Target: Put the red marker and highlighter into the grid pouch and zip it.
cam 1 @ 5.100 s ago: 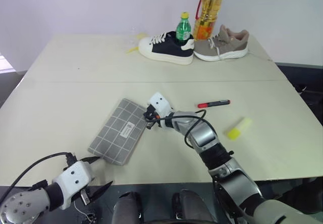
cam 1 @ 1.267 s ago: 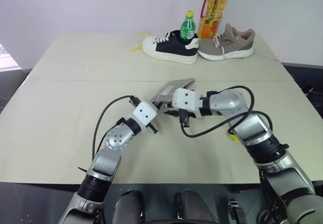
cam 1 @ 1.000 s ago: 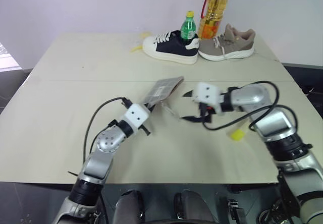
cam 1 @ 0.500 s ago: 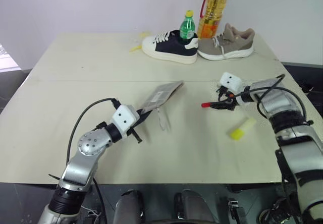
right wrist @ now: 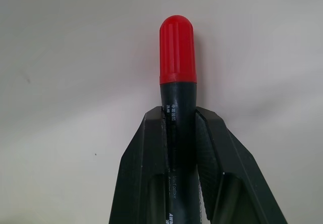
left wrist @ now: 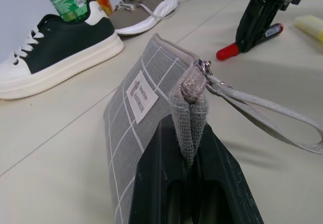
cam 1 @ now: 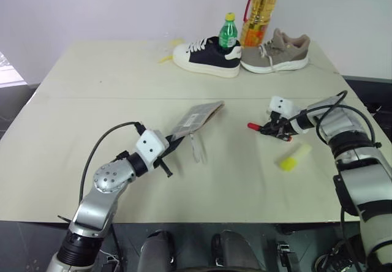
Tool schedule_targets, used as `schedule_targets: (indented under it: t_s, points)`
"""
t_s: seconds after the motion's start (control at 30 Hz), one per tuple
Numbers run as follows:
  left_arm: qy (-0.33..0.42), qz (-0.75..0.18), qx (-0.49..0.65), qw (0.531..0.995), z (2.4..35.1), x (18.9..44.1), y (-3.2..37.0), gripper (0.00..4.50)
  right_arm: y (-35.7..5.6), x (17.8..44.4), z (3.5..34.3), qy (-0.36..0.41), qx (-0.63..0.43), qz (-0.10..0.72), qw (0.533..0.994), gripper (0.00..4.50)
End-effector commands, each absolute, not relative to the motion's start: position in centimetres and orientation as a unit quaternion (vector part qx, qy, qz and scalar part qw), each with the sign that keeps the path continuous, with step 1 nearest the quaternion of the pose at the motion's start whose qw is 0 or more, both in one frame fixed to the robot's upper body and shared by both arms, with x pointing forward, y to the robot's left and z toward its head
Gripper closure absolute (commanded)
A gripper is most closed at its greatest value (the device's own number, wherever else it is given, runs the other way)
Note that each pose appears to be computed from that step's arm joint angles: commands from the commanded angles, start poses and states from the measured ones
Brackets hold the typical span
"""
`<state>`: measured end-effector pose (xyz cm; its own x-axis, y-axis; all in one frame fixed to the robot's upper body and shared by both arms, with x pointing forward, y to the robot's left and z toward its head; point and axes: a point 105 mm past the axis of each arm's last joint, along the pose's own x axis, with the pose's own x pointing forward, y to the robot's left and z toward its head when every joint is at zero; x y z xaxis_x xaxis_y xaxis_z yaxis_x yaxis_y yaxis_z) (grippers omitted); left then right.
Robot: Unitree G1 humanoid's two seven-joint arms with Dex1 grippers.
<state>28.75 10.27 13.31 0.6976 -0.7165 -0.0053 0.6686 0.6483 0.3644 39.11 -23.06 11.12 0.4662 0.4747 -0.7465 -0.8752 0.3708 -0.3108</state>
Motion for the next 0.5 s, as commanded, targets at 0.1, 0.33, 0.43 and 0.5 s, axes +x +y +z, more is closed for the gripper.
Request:
schedule_targets:
  t_s: [0.1, 0.33, 0.43, 0.5]
  points:
    - [-0.101, -0.373, 0.171, 0.906, 15.0, 28.9, 10.7, 4.5, -20.0, 39.5, 16.5, 0.122, -0.472, 0.432, 0.759, 4.26]
    - [-0.106, -0.391, 0.161, 0.9, 15.1, 28.9, 10.1, 4.5, -16.3, 37.9, 19.5, 0.015, -0.514, 0.429, 0.743, 4.26]
    - [-0.106, -0.395, 0.16, 0.898, 15.1, 28.9, 9.9, 4.5, -15.7, 37.7, 20.1, -0.002, -0.515, 0.424, 0.745, 4.26]
    - [-0.106, -0.398, 0.16, 0.897, 15.1, 28.9, 9.9, 4.5, -15.3, 37.6, 20.4, -0.007, -0.518, 0.423, 0.743, 4.26]
